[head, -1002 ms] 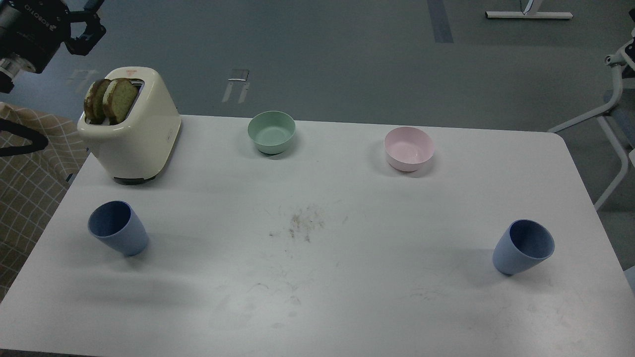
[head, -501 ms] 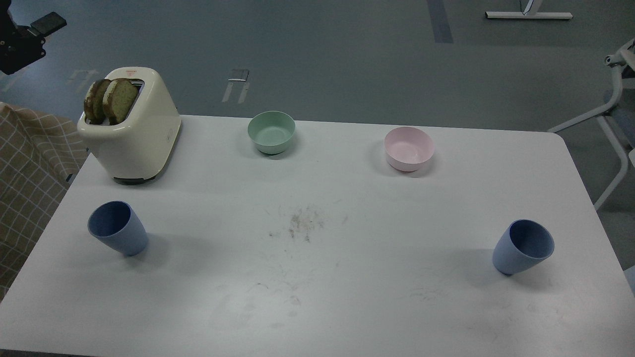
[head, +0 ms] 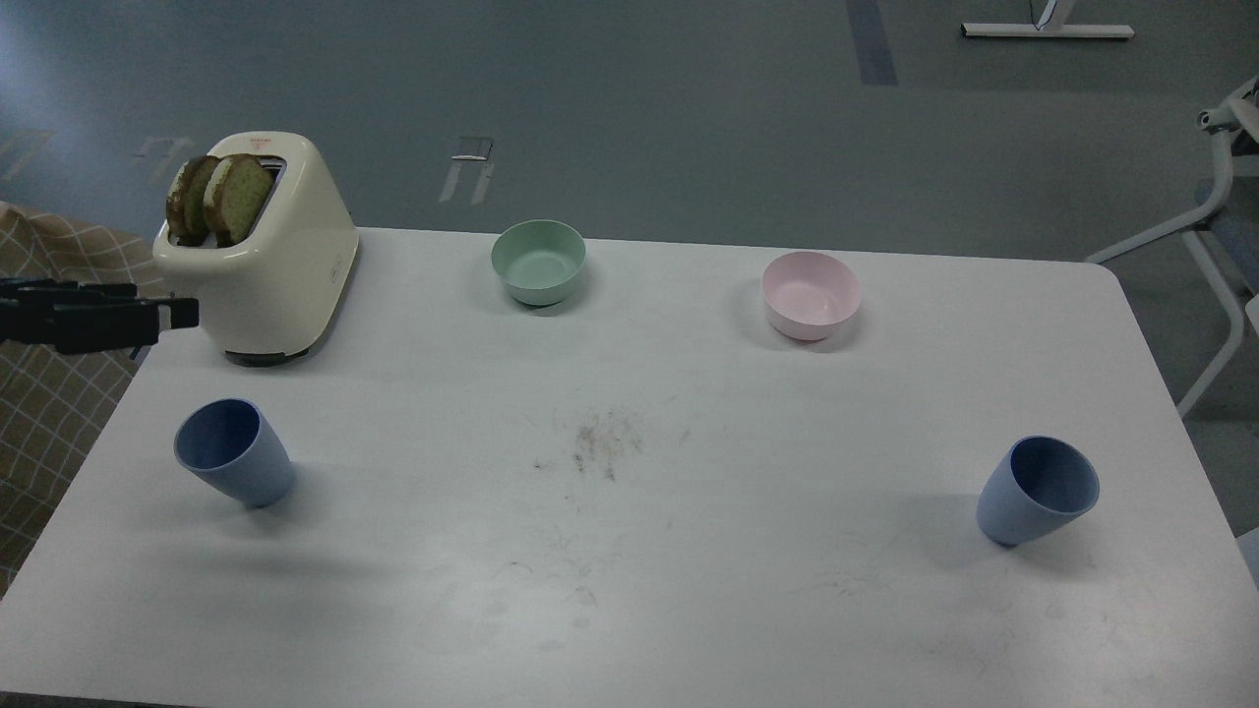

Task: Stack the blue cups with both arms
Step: 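Reach the left gripper to the blue cup nearest it and grasp it, then carry the blue cup with the left gripper to the table center and set it down, then release the cup and withdraw the left arm toward the toaster, then reach the right gripper to the other blue cup and grasp it, then lift the blue cup with the right gripper and swing it toward the center cup, then lower the held cup into the center blue cup with the right gripper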

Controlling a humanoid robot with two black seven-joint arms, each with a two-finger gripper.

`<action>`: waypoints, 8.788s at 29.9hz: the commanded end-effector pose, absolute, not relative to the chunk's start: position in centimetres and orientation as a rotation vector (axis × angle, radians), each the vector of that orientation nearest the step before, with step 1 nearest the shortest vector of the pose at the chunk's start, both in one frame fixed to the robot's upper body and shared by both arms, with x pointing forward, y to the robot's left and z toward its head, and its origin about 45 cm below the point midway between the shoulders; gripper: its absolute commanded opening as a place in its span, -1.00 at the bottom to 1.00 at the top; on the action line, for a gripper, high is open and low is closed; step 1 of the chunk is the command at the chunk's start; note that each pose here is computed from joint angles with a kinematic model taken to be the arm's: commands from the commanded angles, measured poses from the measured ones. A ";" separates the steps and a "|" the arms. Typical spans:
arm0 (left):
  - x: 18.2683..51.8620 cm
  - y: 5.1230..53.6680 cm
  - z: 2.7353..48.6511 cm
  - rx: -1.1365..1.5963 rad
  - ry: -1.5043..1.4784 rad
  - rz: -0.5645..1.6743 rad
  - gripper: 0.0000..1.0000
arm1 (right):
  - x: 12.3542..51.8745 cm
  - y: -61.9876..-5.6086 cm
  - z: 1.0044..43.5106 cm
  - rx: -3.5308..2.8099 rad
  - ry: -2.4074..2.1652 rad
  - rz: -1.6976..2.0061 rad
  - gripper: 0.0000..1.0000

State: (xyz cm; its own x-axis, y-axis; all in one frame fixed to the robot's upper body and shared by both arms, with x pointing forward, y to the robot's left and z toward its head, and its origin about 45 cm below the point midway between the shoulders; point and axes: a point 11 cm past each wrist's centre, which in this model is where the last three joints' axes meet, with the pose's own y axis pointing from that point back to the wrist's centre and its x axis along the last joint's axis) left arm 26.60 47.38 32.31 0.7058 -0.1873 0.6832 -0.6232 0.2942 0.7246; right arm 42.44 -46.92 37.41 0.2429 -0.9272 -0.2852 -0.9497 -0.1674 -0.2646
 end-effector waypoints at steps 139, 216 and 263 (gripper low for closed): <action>45.3 38.3 36.4 -0.495 -0.091 1.181 0.95 | 33.0 -42.5 34.8 -3.266 1.624 -1.598 1.00; 44.9 38.7 34.3 -0.457 -0.058 1.196 0.95 | 32.2 -37.0 32.0 -3.225 1.363 -2.163 -1.00; 44.9 38.7 34.7 -0.468 -0.065 1.186 0.95 | 35.8 -13.8 31.8 -2.993 0.279 -2.345 -1.00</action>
State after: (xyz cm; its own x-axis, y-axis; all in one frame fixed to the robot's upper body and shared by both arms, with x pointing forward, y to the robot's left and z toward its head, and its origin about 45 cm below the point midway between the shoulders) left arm 44.82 38.93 34.85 0.3828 0.9042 -0.1893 -0.8763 0.2905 -0.3844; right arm 35.34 -14.28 32.71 0.3028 0.2739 0.9128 -0.4861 -0.7795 0.3952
